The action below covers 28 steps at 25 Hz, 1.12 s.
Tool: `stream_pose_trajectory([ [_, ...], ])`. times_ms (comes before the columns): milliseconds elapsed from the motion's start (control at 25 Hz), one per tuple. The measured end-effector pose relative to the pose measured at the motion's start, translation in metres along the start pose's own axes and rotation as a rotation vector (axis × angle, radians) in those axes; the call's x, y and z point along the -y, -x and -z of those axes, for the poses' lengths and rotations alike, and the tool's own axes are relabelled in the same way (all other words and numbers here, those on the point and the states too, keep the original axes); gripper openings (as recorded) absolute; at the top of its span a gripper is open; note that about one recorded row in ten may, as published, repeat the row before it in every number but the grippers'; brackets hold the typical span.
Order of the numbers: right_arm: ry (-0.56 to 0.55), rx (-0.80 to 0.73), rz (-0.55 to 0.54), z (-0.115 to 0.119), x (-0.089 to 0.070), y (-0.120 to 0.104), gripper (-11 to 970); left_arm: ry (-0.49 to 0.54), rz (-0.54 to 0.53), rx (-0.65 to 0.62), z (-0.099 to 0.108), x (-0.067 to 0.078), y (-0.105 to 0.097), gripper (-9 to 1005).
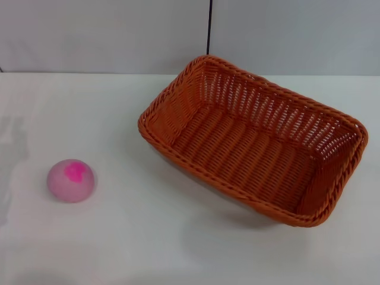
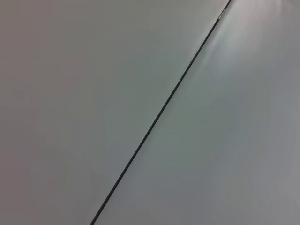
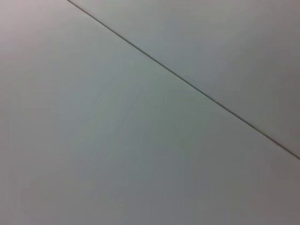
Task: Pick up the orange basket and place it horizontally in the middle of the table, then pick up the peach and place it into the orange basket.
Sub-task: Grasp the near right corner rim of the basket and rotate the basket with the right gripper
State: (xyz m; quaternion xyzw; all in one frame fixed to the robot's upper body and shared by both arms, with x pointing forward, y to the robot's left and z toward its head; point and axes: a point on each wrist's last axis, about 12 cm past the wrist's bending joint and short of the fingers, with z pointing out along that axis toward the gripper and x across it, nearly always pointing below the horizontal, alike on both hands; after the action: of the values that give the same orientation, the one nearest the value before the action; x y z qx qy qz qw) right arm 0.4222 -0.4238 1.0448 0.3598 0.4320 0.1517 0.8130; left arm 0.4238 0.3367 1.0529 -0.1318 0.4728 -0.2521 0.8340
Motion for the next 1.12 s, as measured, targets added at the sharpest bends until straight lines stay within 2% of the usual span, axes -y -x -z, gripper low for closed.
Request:
stream_pose_trajectory([
  [120,-0.002,0.0,-0.001,0.0007,0.0004,0.0002,388,0.002,0.0,0.002,0.0,0.0,-0.0001,256],
  [520,-0.006,-0.001,-0.001,0.0023,0.0009,0.0005,414,0.016,-0.001,0.006,0.0004,-0.0007,-0.0001,487],
  [640,-0.006,-0.001,-0.001,0.0023,0.0009,0.0004,421,0.021,-0.002,0.006,0.0015,-0.0013,0.0004,639],
  [920,0.0,-0.007,0.001,0.0021,0.0005,0.0003,440,0.022,-0.003,0.006,0.0021,-0.0014,0.0006,719],
  [1120,0.09,-0.057,0.034,-0.0052,-0.0046,0.0044,452,0.022,0.001,0.006,0.0021,-0.0014,0.0005,754],
])
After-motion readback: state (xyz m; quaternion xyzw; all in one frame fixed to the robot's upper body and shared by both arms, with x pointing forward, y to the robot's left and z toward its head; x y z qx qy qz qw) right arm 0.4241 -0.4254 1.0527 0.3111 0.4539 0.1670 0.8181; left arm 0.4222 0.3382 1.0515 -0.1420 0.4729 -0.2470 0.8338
